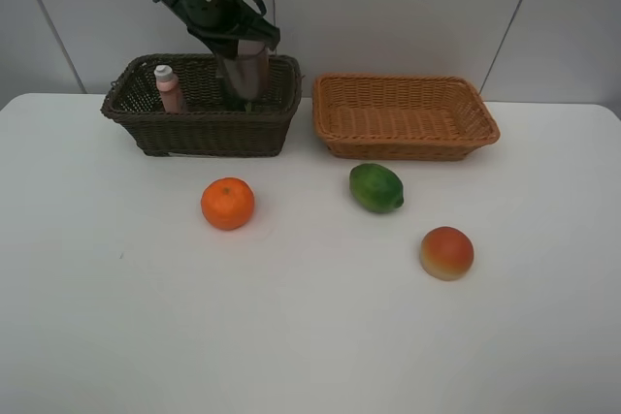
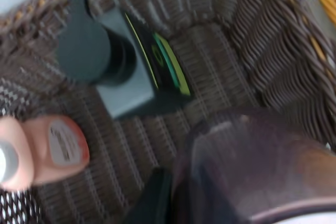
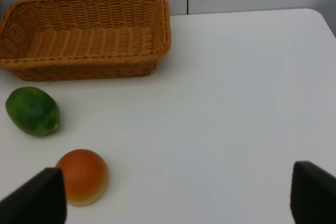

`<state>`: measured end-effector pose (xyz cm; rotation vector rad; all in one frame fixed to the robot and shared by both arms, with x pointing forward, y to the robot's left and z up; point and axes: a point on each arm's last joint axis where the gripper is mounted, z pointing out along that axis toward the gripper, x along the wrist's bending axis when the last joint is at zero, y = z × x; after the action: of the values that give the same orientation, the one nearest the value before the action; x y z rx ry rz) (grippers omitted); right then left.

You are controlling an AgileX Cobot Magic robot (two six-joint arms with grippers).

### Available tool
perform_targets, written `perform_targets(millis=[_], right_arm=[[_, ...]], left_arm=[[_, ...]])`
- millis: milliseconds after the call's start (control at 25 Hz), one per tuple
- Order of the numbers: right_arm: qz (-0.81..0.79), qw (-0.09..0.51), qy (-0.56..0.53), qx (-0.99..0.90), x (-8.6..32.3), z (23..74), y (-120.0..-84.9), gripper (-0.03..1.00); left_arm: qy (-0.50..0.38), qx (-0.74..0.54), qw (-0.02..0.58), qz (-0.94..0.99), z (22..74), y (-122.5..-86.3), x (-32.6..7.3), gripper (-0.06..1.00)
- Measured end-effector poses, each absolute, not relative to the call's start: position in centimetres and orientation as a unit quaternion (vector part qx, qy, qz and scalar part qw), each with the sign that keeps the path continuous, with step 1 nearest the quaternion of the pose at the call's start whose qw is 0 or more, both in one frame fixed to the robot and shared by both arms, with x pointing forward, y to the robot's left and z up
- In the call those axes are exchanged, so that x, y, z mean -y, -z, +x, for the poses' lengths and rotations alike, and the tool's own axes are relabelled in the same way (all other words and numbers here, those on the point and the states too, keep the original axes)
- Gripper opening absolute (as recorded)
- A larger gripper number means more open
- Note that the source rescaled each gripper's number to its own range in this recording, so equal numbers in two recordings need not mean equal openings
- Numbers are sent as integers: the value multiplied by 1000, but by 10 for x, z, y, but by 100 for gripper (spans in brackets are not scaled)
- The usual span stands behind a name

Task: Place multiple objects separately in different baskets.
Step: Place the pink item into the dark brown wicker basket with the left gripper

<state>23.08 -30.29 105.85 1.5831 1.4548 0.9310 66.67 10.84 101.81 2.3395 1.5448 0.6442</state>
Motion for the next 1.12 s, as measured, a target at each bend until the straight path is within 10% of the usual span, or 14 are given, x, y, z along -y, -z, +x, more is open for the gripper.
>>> perform_targets(millis=[960,1120], right_arm=[[623,389,-366,-572,303,231,-1059,79],[623,389,-366,-572,303,231,-1059,79]], left_arm=[[-220,-519,173,808,695,-955,-97,0],[-221,-518,175,808,696,-955,-97,15]])
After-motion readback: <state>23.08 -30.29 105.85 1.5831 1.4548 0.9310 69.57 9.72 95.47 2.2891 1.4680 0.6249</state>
